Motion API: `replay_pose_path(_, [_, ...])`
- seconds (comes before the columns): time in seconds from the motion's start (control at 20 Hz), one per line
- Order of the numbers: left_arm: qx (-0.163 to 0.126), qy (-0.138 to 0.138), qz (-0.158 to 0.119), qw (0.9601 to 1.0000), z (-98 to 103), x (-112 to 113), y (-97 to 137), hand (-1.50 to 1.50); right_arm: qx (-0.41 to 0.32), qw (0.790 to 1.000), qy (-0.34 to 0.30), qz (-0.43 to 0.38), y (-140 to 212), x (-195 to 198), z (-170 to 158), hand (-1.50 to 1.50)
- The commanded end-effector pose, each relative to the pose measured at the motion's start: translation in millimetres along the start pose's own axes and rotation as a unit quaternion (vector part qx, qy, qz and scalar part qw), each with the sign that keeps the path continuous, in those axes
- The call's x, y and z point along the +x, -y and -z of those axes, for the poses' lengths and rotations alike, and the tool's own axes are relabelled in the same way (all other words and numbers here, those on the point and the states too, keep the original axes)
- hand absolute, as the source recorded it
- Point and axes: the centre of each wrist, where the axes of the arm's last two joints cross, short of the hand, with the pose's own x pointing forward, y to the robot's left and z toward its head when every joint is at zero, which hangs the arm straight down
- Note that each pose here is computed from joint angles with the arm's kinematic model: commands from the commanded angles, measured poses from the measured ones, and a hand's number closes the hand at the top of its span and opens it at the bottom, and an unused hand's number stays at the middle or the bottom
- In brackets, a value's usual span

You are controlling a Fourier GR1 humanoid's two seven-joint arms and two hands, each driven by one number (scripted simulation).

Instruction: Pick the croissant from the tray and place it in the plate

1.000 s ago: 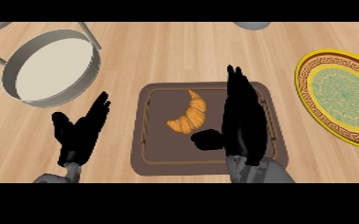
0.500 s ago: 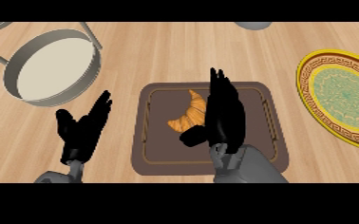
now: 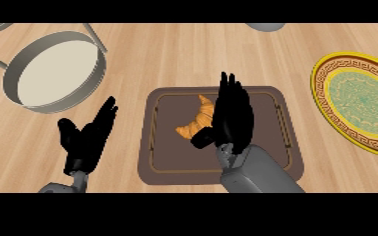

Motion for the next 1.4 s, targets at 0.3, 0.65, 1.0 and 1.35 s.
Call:
replay_pose_path(0.3, [-0.007, -0.037, 0.003, 0.9993, -5.9, -18.4, 9.5, 0.0, 0.025, 0.995, -0.096, -0.01, -28.1, -2.3, 14.6, -1.5])
replay_pose_path(0.65, [-0.004, -0.046, -0.004, 0.9989, -7.9, -3.9, -10.8, 0.0, 0.074, 0.992, -0.088, -0.056, -48.1, -6.3, 22.7, 1.5])
replay_pose_path(1.0, [0.0, -0.036, -0.007, 0.9993, 5.8, -17.1, 3.9, 0.0, 0.033, 0.994, -0.064, -0.084, -60.3, 2.6, 16.1, 1.5])
replay_pose_path(1.35, [-0.003, -0.021, -0.001, 0.9998, -0.1, -1.2, 3.8, 0.0, -0.077, 0.968, -0.239, -0.013, 22.6, -16.0, 122.0, 1.5])
